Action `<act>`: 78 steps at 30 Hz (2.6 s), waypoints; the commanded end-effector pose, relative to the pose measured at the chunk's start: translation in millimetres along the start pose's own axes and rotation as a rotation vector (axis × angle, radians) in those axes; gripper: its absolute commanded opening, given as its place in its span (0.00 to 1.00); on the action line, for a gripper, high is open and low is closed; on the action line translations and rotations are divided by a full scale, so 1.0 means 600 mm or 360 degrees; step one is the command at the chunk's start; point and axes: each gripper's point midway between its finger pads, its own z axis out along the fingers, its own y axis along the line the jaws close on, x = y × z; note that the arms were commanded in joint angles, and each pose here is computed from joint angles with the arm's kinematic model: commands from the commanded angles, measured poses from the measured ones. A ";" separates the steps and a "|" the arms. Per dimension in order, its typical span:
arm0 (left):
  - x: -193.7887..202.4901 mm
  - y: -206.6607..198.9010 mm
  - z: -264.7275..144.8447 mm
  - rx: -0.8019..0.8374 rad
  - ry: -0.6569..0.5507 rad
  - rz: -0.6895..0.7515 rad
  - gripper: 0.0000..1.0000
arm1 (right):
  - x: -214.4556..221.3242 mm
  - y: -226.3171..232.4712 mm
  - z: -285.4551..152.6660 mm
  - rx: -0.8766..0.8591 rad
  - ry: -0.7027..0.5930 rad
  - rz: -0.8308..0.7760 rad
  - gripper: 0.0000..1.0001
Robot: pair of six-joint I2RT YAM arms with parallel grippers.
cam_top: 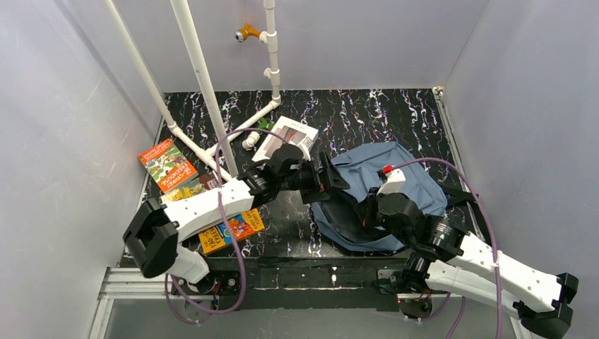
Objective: Pack the student bag
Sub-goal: Adjust the student bag at the center of the board, then pick up the book from the center of the board.
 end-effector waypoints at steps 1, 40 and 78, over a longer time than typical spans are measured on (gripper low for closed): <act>0.002 0.001 0.037 -0.0133 0.0077 -0.0506 0.96 | -0.034 0.032 -0.010 -0.0117 -0.0072 -0.0025 0.01; 0.006 -0.204 0.045 0.0345 0.0167 0.0056 0.00 | -0.128 -0.026 -0.059 0.0279 -0.0247 -0.0132 0.89; -0.060 -0.006 -0.079 -0.0322 -0.0225 0.0502 0.82 | -0.111 -0.122 0.036 0.0824 -0.0084 -0.0426 0.01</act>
